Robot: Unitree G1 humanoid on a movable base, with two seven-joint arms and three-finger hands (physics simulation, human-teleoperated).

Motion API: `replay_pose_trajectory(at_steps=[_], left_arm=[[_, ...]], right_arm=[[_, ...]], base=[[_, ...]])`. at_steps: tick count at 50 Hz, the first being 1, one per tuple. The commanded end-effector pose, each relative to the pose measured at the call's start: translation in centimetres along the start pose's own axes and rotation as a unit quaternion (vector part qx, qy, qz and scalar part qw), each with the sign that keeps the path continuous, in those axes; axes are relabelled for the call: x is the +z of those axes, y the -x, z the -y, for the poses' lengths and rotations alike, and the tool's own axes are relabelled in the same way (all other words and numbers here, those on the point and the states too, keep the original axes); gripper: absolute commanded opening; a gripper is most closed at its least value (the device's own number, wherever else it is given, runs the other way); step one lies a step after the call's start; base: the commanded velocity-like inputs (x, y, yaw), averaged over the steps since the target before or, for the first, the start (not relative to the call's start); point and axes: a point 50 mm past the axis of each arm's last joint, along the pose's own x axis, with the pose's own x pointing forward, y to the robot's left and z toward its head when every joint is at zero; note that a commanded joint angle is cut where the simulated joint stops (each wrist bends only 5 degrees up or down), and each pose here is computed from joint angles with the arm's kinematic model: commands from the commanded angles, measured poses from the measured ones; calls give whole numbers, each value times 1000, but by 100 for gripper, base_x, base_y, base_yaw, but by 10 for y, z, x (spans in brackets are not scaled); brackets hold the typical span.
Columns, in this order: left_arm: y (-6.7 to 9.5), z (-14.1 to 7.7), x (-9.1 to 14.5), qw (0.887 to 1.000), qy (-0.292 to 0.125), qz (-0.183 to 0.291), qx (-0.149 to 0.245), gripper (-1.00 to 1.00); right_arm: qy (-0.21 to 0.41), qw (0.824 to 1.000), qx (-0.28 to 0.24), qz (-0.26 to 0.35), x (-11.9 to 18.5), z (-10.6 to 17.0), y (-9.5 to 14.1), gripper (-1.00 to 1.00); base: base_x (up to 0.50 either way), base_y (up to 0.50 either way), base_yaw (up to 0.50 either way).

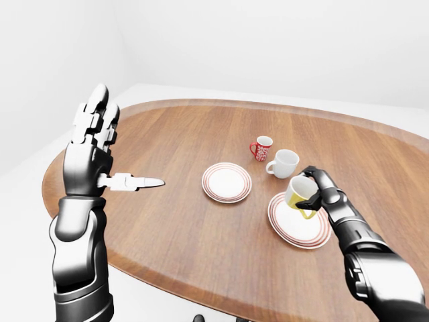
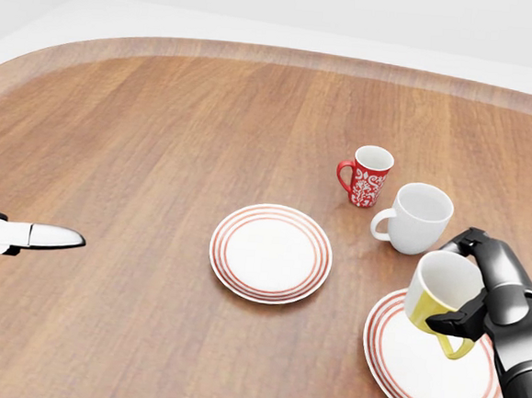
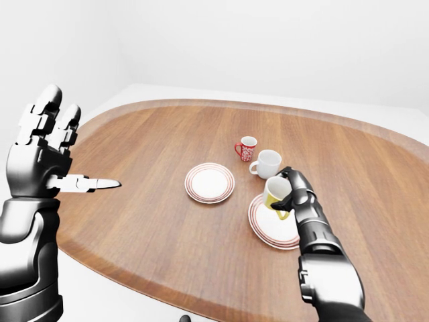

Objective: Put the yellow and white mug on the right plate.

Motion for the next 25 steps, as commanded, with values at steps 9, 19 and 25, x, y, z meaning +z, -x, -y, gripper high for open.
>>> replay_pose_trajectory(at_steps=[9,19,25], left_arm=[[1,1,-1,1000,-1,-3,-1,89],[1,1,-2,1000,-1,-5,-2,89],[1,1,-2,1000,-1,-4,-2,89]], right_arm=[[27,999,-28,-26,-19,19,1,-100],[24,998,-37,-37,-26,26,2,-100],[23,998,-40,-42,-29,27,3,-100]], base=[[0,0,0],[0,0,0],[0,0,0]])
